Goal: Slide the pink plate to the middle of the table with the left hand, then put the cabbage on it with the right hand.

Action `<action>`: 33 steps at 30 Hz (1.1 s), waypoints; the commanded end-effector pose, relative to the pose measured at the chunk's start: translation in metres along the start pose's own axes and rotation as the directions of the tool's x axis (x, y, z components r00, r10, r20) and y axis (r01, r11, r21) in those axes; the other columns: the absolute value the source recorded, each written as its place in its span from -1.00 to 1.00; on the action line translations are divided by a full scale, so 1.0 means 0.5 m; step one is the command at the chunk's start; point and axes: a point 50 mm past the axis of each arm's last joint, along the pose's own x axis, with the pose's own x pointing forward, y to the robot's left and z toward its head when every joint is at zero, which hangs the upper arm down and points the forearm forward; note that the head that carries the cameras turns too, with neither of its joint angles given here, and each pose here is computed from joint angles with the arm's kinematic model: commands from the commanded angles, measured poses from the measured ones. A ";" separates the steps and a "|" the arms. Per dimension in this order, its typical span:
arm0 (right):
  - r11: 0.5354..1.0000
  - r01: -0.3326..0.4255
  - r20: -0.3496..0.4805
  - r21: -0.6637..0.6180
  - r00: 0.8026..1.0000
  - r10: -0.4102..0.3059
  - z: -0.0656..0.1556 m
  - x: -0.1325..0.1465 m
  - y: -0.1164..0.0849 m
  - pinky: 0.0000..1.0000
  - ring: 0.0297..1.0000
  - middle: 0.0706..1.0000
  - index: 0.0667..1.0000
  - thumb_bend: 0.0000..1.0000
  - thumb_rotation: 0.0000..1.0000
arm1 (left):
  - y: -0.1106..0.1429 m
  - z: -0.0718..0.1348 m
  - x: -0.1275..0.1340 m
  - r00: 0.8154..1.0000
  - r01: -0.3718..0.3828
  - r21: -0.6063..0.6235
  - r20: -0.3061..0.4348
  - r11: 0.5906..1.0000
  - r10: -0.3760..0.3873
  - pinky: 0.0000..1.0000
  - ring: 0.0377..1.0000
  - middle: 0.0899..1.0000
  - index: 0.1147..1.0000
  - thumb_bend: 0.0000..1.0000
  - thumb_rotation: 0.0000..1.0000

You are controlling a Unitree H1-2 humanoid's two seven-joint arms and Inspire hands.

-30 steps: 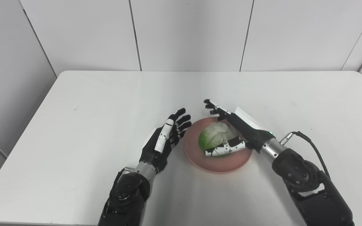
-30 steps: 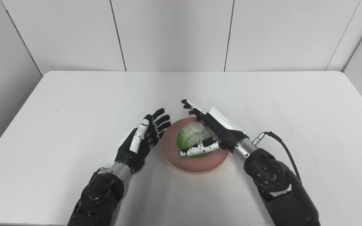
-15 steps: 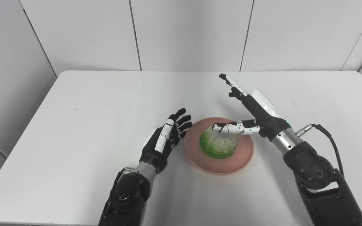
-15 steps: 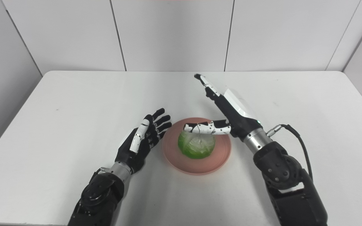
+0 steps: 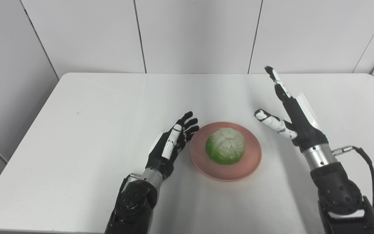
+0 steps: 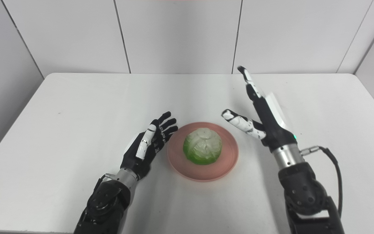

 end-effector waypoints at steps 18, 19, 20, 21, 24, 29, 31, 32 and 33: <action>0.920 0.112 -0.214 0.376 0.976 -0.031 -0.062 -0.123 0.068 1.00 1.00 1.00 1.00 -0.05 1.00 | -0.034 -0.014 -0.080 0.991 -0.110 0.164 0.087 0.980 0.097 1.00 1.00 1.00 1.00 -0.26 1.00; 0.917 0.111 -0.217 0.383 0.976 -0.028 -0.063 -0.124 0.070 1.00 1.00 1.00 1.00 -0.13 1.00 | -0.034 -0.017 -0.085 0.991 -0.112 0.161 0.089 0.981 0.098 1.00 1.00 1.00 1.00 -0.26 1.00; 0.915 0.110 -0.219 0.389 0.975 -0.024 -0.064 -0.125 0.072 1.00 1.00 1.00 1.00 -0.17 1.00 | -0.035 -0.019 -0.090 0.991 -0.114 0.157 0.089 0.981 0.101 1.00 1.00 1.00 1.00 -0.26 1.00; 0.912 0.110 -0.223 0.395 0.975 -0.021 -0.065 -0.127 0.074 1.00 1.00 1.00 1.00 -0.22 1.00 | -0.035 -0.020 -0.094 0.991 -0.116 0.153 0.089 0.981 0.103 1.00 1.00 1.00 1.00 -0.27 1.00; 0.905 0.112 -0.232 0.411 0.973 -0.015 -0.068 -0.131 0.079 1.00 1.00 1.00 1.00 -0.28 1.00 | -0.035 -0.021 -0.107 0.990 -0.123 0.144 0.087 0.982 0.112 1.00 1.00 1.00 1.00 -0.27 1.00; 0.891 0.108 -0.240 0.441 0.971 0.001 -0.081 -0.130 0.092 1.00 1.00 1.00 1.00 -0.43 1.00 | -0.032 -0.023 -0.113 0.989 -0.131 0.144 0.086 0.981 0.119 1.00 1.00 1.00 1.00 -0.29 1.00; 0.891 0.108 -0.248 0.440 0.969 0.005 -0.084 -0.125 0.095 1.00 1.00 1.00 1.00 -0.47 1.00 | -0.027 -0.025 -0.110 0.990 -0.126 0.145 0.082 0.981 0.115 1.00 1.00 1.00 1.00 -0.29 1.00; 0.887 0.109 -0.251 0.448 0.968 0.008 -0.086 -0.123 0.096 1.00 1.00 1.00 1.00 -0.47 1.00 | -0.024 -0.024 -0.109 0.991 -0.123 0.147 0.077 0.981 0.113 1.00 1.00 1.00 1.00 -0.29 1.00; 0.884 0.109 -0.253 0.454 0.967 0.010 -0.087 -0.122 0.098 1.00 1.00 1.00 1.00 -0.48 1.00 | -0.019 -0.024 -0.108 0.991 -0.120 0.149 0.074 0.982 0.110 1.00 1.00 1.00 1.00 -0.30 1.00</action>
